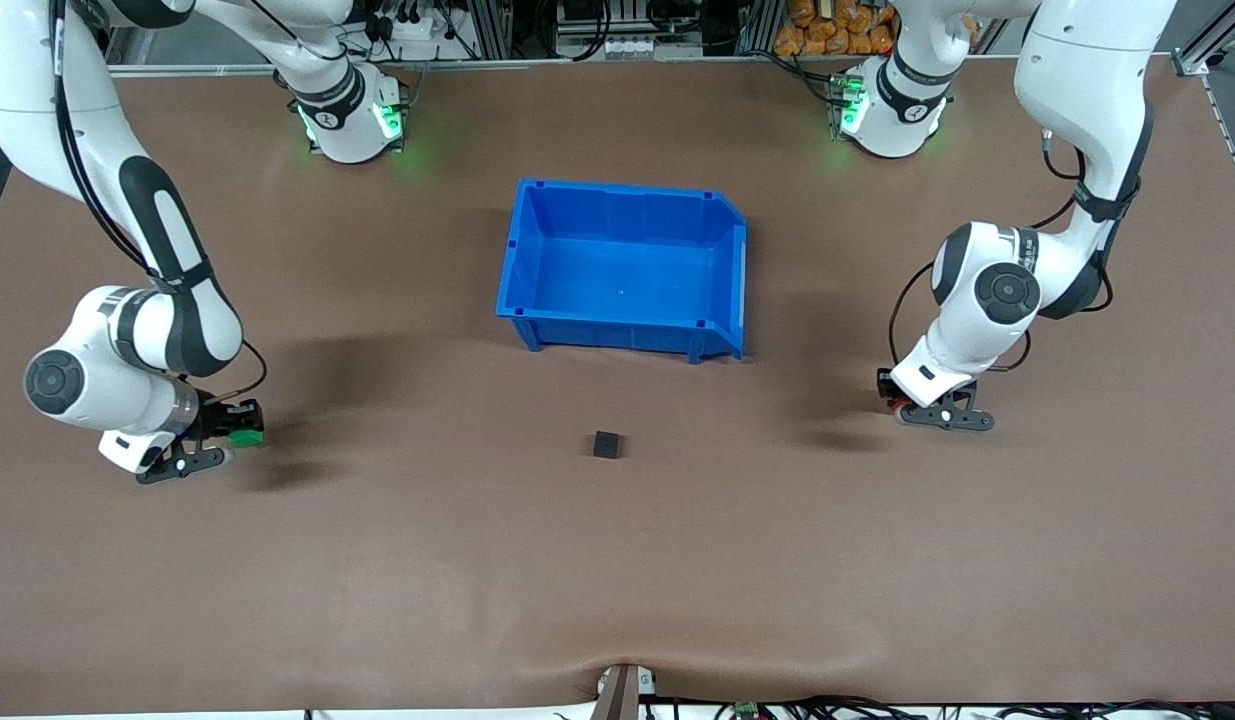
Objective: Attach green and red cubes to black cube
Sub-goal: 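Lower both grippers and close them on the green and red cubes, then lift the green cube with the right gripper while the left gripper lifts red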
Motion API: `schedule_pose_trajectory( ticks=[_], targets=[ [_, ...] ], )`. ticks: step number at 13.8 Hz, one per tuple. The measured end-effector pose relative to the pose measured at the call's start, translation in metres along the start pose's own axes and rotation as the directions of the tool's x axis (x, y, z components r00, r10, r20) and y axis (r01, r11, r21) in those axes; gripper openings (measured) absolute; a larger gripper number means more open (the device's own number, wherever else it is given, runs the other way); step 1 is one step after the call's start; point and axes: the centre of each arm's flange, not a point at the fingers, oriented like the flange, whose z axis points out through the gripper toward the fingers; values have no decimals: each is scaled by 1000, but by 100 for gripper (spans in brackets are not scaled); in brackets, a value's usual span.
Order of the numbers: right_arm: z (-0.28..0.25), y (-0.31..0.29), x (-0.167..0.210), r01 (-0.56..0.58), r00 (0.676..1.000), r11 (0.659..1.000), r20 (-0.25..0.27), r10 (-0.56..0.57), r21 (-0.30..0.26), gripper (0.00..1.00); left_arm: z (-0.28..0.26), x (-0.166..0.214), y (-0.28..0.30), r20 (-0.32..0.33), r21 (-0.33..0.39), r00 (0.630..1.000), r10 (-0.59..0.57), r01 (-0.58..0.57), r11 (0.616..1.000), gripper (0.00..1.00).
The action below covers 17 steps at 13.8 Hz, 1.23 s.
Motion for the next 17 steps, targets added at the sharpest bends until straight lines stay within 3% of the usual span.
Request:
schedule_pose_trajectory(
  ticks=[3,6,8,10,15,17],
  targets=[
    [-21,-24,25,222,974,975,-36,-223,-28,40,-20,15,30,16,-64,970,-241,241,968,40],
    [-36,-60,51,459,886,886,-48,-462,-63,40,-47,33,62,58,-81,884,-465,468,880,40],
    [-46,-89,69,577,812,812,-48,-582,-90,40,-61,43,96,79,-86,773,-629,634,769,40],
    [-55,-107,80,695,711,710,-42,-702,-116,40,-67,50,132,94,-99,662,-743,749,655,40],
    [-86,-149,109,869,460,457,-28,-887,-189,40,-63,70,183,143,-103,389,-910,920,378,40],
    [-96,-189,122,901,383,380,-24,-923,-210,40,-60,74,203,163,-96,290,-943,956,277,40]
  ],
)
